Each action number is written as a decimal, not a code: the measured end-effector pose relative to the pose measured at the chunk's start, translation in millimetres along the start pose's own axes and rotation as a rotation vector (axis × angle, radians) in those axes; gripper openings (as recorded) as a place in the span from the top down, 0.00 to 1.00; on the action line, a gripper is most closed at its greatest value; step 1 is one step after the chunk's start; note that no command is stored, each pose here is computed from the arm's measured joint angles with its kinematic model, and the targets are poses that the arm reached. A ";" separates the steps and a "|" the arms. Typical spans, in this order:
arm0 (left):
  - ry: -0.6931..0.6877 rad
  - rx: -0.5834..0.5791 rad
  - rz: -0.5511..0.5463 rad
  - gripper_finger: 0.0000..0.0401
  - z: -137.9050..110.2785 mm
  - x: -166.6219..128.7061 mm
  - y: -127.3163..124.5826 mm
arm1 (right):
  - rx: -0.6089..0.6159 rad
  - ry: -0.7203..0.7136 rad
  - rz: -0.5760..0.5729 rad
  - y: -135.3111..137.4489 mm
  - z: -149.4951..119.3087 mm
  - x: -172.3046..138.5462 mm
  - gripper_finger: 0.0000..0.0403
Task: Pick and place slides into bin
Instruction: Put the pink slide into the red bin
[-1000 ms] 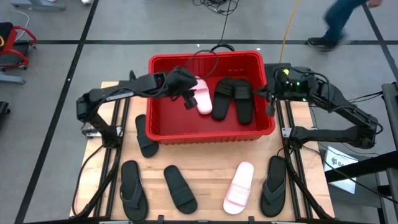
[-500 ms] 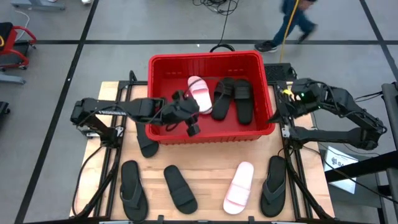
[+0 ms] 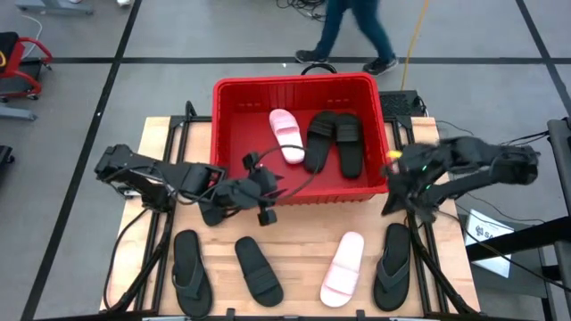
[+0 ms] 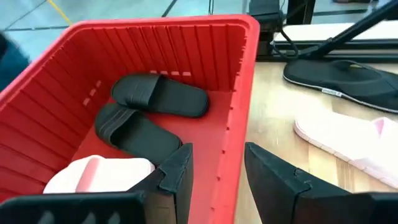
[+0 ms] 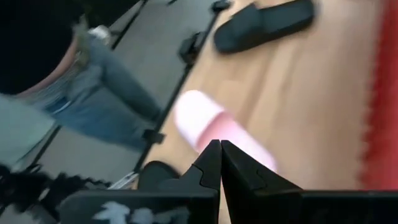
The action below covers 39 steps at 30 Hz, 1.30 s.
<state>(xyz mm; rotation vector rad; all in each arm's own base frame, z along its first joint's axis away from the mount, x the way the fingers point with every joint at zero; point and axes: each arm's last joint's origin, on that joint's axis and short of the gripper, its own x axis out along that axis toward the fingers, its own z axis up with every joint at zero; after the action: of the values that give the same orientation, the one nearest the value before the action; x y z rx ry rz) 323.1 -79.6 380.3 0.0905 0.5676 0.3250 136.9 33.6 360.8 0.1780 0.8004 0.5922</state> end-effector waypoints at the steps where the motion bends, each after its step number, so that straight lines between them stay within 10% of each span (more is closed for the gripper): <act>1: 0.001 0.008 0.002 0.65 -0.9 -0.8 -2.7 | -0.001 0.019 0.026 2.2 1.0 8.3 1.00; 27: -0.017 0.118 -0.096 0.65 -9.5 -24.7 -37.7 | 0.055 0.178 0.120 28.3 -43.5 157.7 0.99; 39: -0.020 0.121 -0.113 0.65 -10.9 -28.7 -42.8 | 0.150 0.128 0.051 8.7 -78.0 180.3 0.71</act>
<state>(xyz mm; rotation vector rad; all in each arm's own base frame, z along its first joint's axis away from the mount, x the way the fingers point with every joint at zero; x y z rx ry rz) 306.3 -129.4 378.5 0.1771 0.5699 0.1794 175.4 136.8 197.9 0.3013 0.9672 0.5957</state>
